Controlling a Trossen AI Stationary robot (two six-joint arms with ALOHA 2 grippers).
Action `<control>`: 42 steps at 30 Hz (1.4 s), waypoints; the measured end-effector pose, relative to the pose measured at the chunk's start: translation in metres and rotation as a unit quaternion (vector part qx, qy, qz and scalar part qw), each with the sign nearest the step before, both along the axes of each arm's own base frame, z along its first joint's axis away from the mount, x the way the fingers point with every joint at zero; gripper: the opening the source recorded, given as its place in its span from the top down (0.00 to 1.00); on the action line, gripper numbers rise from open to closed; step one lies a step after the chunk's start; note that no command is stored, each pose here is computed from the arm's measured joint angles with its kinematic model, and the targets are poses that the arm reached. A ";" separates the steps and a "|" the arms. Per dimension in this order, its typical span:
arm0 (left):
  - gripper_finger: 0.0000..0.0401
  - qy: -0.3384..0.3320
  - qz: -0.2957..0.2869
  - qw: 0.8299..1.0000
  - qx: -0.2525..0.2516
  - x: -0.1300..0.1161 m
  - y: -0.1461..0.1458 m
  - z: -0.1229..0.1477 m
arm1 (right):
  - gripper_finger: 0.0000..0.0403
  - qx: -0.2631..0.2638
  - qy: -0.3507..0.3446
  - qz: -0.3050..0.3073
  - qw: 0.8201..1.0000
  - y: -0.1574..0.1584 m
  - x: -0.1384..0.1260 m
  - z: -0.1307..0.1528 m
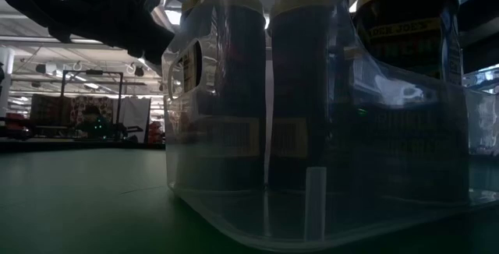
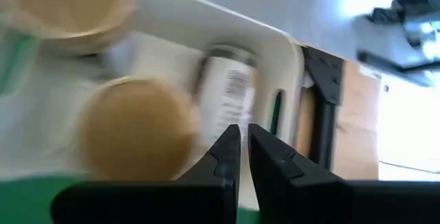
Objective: Sort spices by type
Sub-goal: Return to Home Position
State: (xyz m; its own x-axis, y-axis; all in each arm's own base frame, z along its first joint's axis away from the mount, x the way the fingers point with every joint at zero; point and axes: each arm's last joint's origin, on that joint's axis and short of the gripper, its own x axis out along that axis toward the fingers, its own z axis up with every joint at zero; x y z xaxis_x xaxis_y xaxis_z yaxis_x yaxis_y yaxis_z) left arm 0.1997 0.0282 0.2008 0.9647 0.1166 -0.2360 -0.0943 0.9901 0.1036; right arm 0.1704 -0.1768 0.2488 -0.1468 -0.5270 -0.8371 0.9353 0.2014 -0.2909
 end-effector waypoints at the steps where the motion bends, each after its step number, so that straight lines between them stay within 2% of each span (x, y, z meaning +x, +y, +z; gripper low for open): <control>1: 0.22 -0.002 0.000 1.000 0.000 0.000 0.000 0.000 | 0.92 -0.004 -0.004 0.013 1.000 0.005 0.003 0.002; 9: 0.22 -0.025 0.007 0.999 -0.048 0.001 -0.001 0.004 | 0.92 -0.058 -0.035 0.142 0.988 0.043 0.028 0.023; 13: 0.24 -0.034 0.011 0.998 -0.044 -0.001 0.000 0.007 | 0.92 -0.044 -0.052 0.223 0.972 0.055 0.041 0.024; 19: 0.42 -0.038 0.033 0.998 -0.028 -0.019 0.007 0.018 | 0.92 -0.003 -0.107 0.314 0.943 0.070 0.054 0.026; 23: 0.58 -0.029 0.048 0.998 -0.010 -0.032 0.011 0.021 | 0.92 0.012 -0.157 0.379 0.912 0.081 0.066 0.029; 27: 0.73 -0.044 0.053 0.998 0.007 -0.044 0.011 0.014 | 0.92 0.005 -0.208 0.441 0.873 0.089 0.074 0.026; 30: 0.82 -0.056 0.056 0.997 0.004 -0.051 0.009 0.008 | 0.92 0.002 -0.249 0.469 0.847 0.092 0.071 0.017; 36: 0.94 -0.077 0.039 0.996 -0.014 -0.061 0.005 0.005 | 0.92 -0.021 -0.320 0.488 0.812 0.105 0.046 0.006; 40: 0.98 -0.092 0.021 0.995 -0.029 -0.063 0.004 0.008 | 0.92 -0.034 -0.363 0.478 0.799 0.119 0.021 -0.007; 42: 0.99 -0.096 0.010 0.995 -0.035 -0.063 0.003 0.009 | 0.92 -0.060 -0.378 0.470 0.795 0.127 0.008 -0.010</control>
State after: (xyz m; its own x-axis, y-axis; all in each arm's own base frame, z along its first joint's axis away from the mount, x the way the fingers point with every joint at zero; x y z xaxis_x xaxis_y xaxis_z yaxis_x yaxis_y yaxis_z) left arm 0.1367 0.0312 0.2095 0.9904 0.1267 -0.0561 -0.1262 0.9919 0.0123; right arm 0.1784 -0.0495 0.2392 0.8810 -0.1881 -0.4341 0.3036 0.9285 0.2139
